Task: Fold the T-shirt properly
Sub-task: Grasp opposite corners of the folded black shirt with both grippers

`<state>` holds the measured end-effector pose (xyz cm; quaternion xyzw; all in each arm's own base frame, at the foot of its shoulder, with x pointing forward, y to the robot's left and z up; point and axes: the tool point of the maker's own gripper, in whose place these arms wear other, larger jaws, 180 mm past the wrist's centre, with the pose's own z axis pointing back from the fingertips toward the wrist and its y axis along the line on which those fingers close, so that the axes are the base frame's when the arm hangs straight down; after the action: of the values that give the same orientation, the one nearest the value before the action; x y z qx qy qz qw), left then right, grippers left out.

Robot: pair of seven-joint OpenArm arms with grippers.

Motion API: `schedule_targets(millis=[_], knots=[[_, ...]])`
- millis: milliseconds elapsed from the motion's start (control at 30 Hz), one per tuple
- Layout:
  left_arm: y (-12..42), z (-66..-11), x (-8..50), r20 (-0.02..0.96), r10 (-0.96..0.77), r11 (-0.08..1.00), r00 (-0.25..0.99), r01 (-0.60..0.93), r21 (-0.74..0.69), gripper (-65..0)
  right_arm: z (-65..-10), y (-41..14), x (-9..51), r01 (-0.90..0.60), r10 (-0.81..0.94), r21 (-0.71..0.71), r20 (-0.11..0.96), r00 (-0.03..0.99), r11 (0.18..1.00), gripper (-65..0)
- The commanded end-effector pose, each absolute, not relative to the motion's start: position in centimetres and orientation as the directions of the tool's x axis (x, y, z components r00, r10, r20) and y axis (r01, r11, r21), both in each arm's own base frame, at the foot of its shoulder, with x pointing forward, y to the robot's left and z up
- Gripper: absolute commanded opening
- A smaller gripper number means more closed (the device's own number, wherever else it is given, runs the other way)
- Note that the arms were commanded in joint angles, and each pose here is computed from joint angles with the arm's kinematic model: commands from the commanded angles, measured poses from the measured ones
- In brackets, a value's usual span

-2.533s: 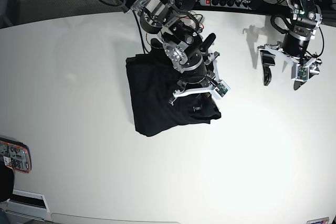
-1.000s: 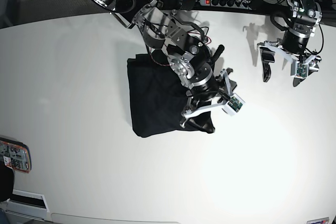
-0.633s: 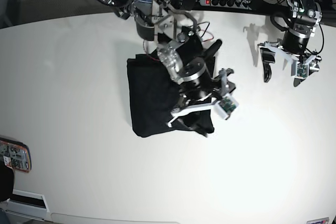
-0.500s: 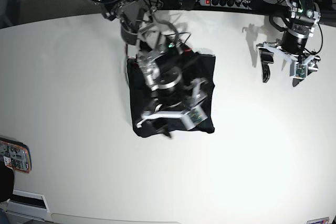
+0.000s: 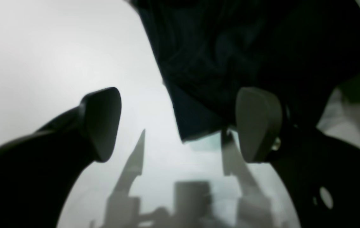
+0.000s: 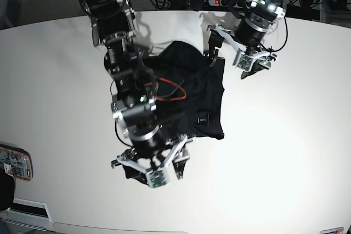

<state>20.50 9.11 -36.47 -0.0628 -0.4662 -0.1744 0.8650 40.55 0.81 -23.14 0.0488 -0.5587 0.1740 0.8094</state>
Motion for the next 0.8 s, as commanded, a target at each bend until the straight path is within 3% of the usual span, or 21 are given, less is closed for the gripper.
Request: schedule_targets(millis=[0,300,767], knots=[[8.2,-35.5,20.7,0.849,-0.250,0.924,0.466,0.377,0.065,-10.8,-22.4,1.0,41.5,-0.339,0.216,-0.108,0.929,0.299,0.935,-26.1],[4.6,-37.2,19.8,0.832,-0.293,0.899,0.471,0.432,0.072,-10.8,-28.0,1.0,45.2,-0.355,0.287,-0.133,0.858,0.426,0.925,-26.1],[4.6,-41.8,22.4,0.790,-0.309,0.902,0.529,0.426,0.068,-10.8,-38.8,-2.8,47.6,-0.353,0.367,-0.178,0.717,0.593,0.918,-26.1]])
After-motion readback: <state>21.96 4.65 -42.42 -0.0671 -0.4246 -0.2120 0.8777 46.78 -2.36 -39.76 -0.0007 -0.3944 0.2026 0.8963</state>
